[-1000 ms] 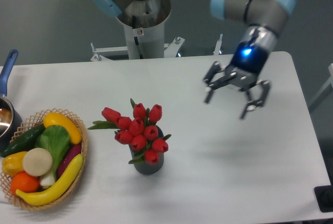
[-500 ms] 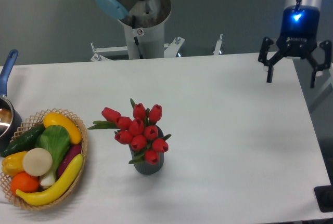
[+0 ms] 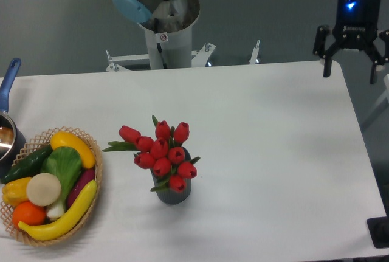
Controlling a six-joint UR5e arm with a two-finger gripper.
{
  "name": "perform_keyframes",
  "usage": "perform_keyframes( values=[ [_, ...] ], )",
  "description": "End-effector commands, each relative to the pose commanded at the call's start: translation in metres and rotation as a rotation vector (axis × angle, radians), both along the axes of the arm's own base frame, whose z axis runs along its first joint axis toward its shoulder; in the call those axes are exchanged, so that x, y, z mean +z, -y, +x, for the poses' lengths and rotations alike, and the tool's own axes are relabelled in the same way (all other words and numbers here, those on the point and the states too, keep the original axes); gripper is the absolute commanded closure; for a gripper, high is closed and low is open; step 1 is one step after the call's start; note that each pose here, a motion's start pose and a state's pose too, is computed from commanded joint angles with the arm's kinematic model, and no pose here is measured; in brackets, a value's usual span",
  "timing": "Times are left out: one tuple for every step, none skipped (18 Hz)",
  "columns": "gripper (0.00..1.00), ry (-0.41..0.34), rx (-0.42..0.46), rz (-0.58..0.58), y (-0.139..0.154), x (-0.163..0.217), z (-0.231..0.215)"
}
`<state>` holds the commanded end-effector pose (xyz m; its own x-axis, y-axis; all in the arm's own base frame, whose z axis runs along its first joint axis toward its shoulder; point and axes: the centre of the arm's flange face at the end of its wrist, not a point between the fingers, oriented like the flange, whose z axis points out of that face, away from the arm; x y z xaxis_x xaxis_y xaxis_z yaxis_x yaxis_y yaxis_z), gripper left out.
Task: Insert the flowers into the vase
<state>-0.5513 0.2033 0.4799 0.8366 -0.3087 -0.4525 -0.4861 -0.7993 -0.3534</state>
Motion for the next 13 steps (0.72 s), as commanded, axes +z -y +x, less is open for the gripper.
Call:
perform_keyframes(
  values=[
    [0.00, -0.006, -0.007, -0.049, 0.009, 0.006, -0.001],
    [0.00, -0.008, -0.014, -0.112, 0.017, 0.011, -0.004],
    [0.00, 0.002, -0.039, -0.170, 0.022, 0.014, -0.004],
    [0.00, 0.010, -0.083, -0.218, 0.027, 0.014, -0.003],
    [0.00, 0.008, -0.124, -0.252, 0.032, 0.015, -0.003],
    [0.00, 0.006, -0.149, -0.269, 0.038, 0.013, -0.004],
    [0.00, 0.009, -0.152, -0.272, 0.045, 0.010, -0.005],
    [0.00, 0.010, -0.149, -0.272, 0.048, 0.010, -0.005],
    [0.00, 0.011, -0.152, -0.272, 0.048, 0.009, -0.004],
    [0.00, 0.009, -0.152, -0.274, 0.048, 0.010, -0.004],
    [0.00, 0.009, -0.154, -0.274, 0.047, 0.009, -0.004],
    [0.00, 0.007, -0.154, -0.274, 0.047, 0.010, -0.004],
    [0.00, 0.007, -0.154, -0.274, 0.047, 0.010, -0.004]
  ],
)
